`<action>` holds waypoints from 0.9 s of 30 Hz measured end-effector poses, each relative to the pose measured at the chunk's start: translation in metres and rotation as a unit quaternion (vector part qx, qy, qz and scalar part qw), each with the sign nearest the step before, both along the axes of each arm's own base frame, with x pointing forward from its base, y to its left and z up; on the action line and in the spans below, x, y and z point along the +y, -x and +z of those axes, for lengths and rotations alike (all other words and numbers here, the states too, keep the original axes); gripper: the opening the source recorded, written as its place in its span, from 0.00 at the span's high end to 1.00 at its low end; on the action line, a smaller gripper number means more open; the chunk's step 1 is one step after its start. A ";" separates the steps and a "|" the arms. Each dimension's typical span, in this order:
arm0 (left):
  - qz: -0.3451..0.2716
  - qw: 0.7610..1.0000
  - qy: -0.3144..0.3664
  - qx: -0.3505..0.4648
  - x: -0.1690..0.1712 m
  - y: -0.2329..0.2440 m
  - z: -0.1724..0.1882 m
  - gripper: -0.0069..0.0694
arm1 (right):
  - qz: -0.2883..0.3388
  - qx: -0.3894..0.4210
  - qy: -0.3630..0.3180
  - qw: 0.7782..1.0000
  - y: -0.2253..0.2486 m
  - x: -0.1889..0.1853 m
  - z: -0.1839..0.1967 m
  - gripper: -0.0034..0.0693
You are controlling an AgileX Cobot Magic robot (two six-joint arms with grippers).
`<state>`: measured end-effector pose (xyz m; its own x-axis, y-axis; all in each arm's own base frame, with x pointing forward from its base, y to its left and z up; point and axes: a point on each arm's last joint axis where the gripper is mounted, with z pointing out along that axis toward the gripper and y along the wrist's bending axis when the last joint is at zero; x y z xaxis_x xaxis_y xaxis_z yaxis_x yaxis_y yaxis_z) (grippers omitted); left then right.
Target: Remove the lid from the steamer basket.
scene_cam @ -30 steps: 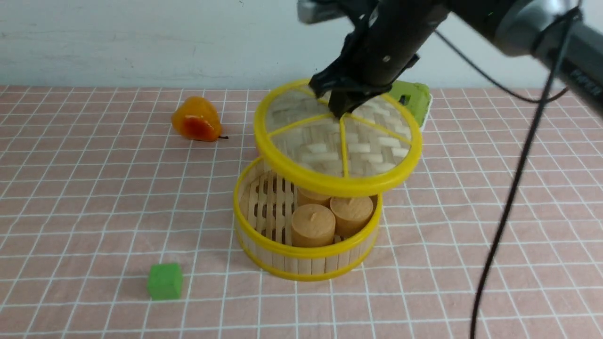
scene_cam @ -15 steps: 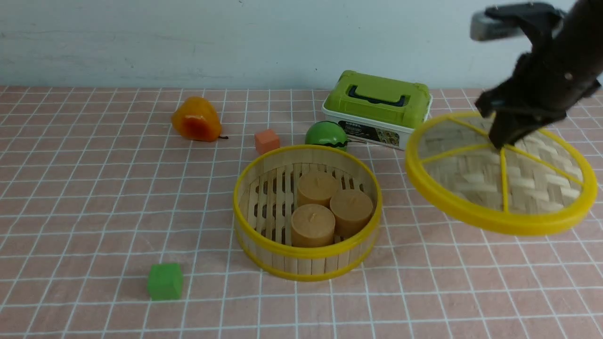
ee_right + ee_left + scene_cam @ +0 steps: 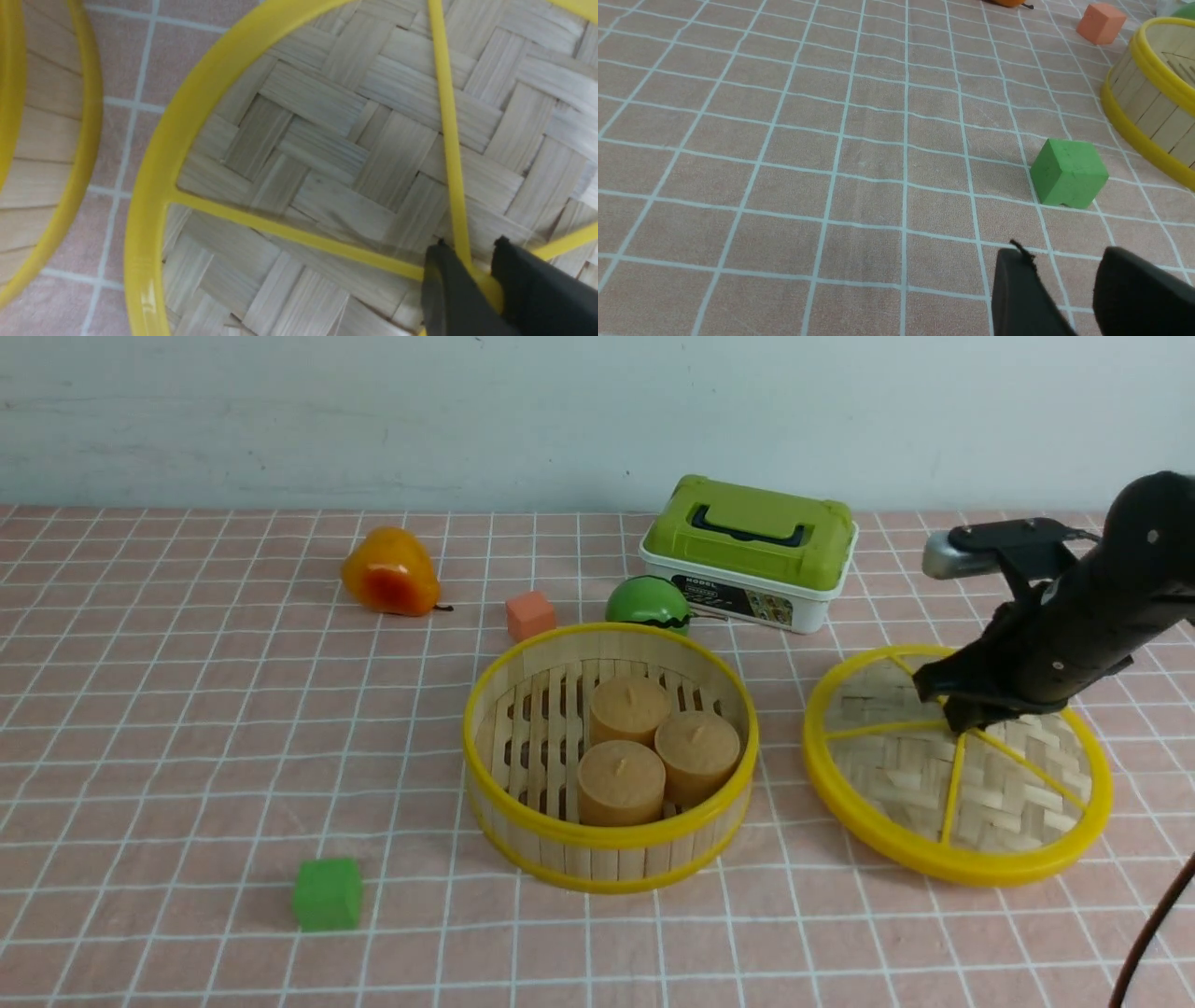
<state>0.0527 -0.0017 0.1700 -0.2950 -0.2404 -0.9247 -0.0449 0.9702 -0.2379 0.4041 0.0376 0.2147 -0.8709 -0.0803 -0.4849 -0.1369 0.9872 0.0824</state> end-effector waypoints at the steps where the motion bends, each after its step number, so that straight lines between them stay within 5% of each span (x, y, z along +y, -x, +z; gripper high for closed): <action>1: 0.000 1.000 0.000 0.000 0.000 0.000 0.000 0.60 | -0.001 0.002 0.000 1.000 -0.002 0.000 -0.005 0.84; 7: 0.000 1.000 0.000 0.000 0.000 0.000 0.000 0.60 | -0.003 0.013 0.000 1.000 -0.006 0.000 -0.019 0.82; 14: 0.000 1.000 0.000 0.000 0.000 0.000 0.000 0.60 | -0.006 0.012 -0.019 1.000 0.002 0.002 0.001 0.46; 17: 0.000 1.000 0.000 0.000 0.000 0.000 0.000 0.60 | -0.002 -0.015 -0.026 1.000 0.017 0.003 0.039 0.41; 21: 0.000 1.000 0.000 0.000 0.000 0.000 0.000 0.60 | 0.002 -0.104 -0.037 0.994 0.057 0.001 0.116 0.48; 27: 0.000 1.000 0.000 0.000 0.000 0.000 0.000 0.60 | 0.006 -0.197 -0.052 0.979 0.147 -0.004 0.176 0.82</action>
